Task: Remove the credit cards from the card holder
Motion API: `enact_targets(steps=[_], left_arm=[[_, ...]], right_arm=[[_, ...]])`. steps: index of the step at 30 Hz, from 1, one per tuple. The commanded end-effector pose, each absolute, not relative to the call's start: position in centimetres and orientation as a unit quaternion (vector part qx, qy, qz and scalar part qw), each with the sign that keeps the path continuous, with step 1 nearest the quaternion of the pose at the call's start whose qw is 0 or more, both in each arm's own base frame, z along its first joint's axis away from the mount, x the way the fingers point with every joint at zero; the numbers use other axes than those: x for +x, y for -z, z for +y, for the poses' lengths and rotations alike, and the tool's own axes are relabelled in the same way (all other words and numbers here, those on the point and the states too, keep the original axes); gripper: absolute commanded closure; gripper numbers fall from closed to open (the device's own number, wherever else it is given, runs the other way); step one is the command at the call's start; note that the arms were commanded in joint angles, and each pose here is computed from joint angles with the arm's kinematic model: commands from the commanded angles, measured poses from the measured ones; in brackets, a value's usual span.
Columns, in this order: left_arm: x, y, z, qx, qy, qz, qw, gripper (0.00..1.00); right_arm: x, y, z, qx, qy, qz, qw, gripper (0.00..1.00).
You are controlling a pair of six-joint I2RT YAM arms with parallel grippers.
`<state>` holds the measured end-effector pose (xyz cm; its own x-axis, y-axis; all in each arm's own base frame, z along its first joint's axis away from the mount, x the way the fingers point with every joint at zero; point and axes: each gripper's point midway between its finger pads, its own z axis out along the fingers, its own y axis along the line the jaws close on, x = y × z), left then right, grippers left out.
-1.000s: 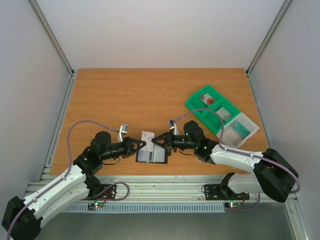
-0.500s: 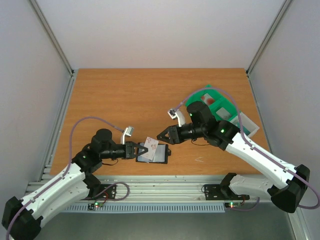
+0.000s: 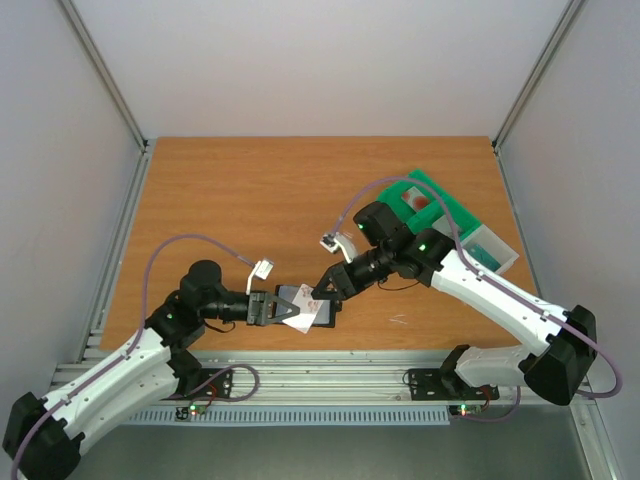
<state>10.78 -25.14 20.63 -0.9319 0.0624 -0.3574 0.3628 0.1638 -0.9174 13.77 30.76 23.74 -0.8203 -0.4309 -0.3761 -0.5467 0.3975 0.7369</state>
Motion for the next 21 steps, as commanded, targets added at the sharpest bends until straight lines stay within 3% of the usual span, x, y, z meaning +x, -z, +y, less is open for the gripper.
enact_targets(steps=[1,16,18,21], left_arm=[[10.0,-22.2,-25.4,0.179,0.653,0.725,0.13,1.0],[9.8,-22.3,-25.6,0.196,0.648,0.725,0.125,0.99],[9.8,-22.2,-25.7,0.198,0.647,0.726,0.124,1.0],[9.9,-22.1,-25.8,0.197,0.645,0.727,0.126,1.0]], right_arm=[[13.4,-23.8,30.7,-0.312,-0.469,0.824,0.059,0.65],[14.2,-22.8,30.4,-0.324,-0.433,0.839,0.065,0.59],[13.8,-23.2,30.6,-0.329,-0.446,0.83,0.06,0.63],[13.1,-23.9,30.8,-0.335,-0.468,0.816,0.054,0.79]])
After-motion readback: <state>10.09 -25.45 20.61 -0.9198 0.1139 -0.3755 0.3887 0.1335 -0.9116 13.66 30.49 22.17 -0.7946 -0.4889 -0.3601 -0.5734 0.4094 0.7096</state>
